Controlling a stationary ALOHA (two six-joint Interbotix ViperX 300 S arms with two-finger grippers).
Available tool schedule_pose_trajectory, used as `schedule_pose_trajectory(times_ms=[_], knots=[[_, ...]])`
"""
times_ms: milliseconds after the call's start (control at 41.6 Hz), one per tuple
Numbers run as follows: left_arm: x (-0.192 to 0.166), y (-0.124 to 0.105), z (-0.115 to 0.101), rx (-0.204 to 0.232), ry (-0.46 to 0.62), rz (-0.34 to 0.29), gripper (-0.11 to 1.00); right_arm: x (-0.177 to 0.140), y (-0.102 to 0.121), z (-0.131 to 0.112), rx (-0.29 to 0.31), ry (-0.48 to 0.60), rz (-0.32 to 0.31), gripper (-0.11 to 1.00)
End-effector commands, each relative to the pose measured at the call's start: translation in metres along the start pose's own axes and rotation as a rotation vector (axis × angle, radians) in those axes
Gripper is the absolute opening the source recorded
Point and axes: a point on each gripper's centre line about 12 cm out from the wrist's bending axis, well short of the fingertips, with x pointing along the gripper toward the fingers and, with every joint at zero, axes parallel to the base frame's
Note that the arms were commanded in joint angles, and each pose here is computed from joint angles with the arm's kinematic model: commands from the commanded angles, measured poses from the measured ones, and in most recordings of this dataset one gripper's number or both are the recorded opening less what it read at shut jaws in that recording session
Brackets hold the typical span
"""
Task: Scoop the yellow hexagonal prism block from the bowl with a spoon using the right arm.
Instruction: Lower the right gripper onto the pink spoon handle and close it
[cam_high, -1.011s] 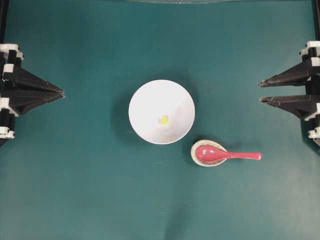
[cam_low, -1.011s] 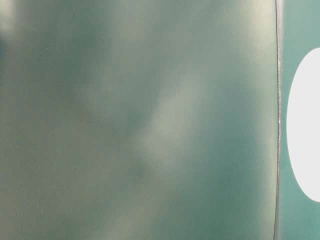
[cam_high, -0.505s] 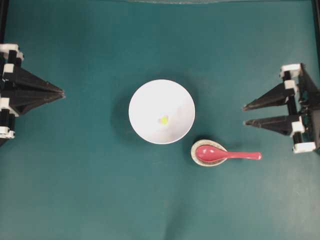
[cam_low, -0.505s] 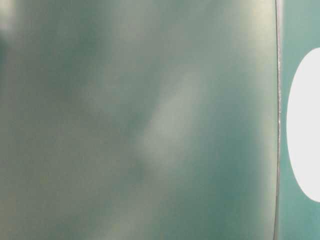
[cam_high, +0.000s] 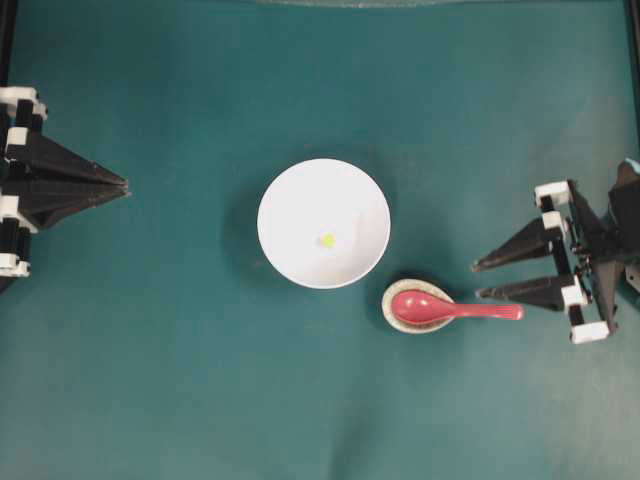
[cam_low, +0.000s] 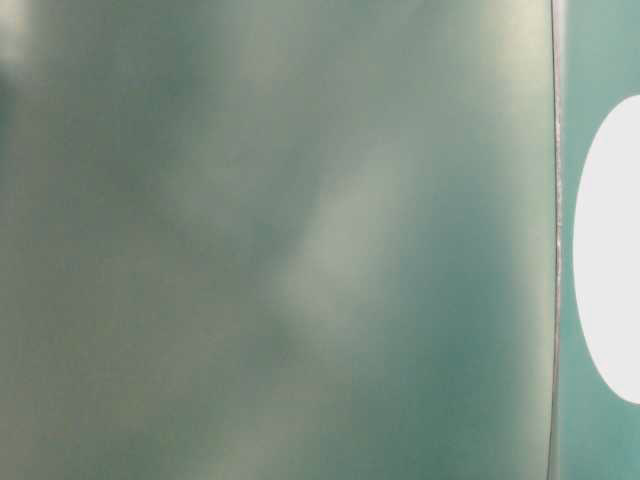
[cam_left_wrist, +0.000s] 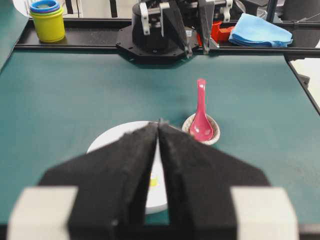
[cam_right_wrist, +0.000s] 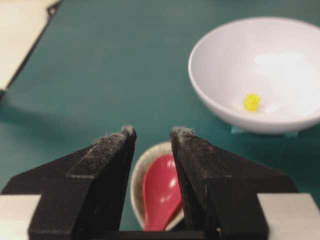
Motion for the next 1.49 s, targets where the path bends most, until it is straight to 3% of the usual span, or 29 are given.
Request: schedule_pose_trajectory(times_ms=[0,553,842,962,1468], knots=[[0.003,0.000,0.010,0.005,-0.026,0.000,0.11,0.002,0.002,-0.003,0.012,-0.026,-0.001,0.43],[0.003,0.000,0.006,0.003,-0.006,0.000,0.12,0.009,0.017,-0.047,0.081,0.032,-0.049,0.43],[0.003,0.006,0.005,0.004,0.002,0.029,0.23,0.017,0.020,-0.063,0.090,0.068,-0.107,0.42],[0.003,0.007,0.005,0.003,0.003,0.033,0.28,0.021,0.021,-0.069,0.076,0.084,-0.119,0.43],[0.003,0.007,0.004,0.004,0.005,0.033,0.28,0.020,0.017,-0.086,0.003,0.127,-0.132,0.43]])
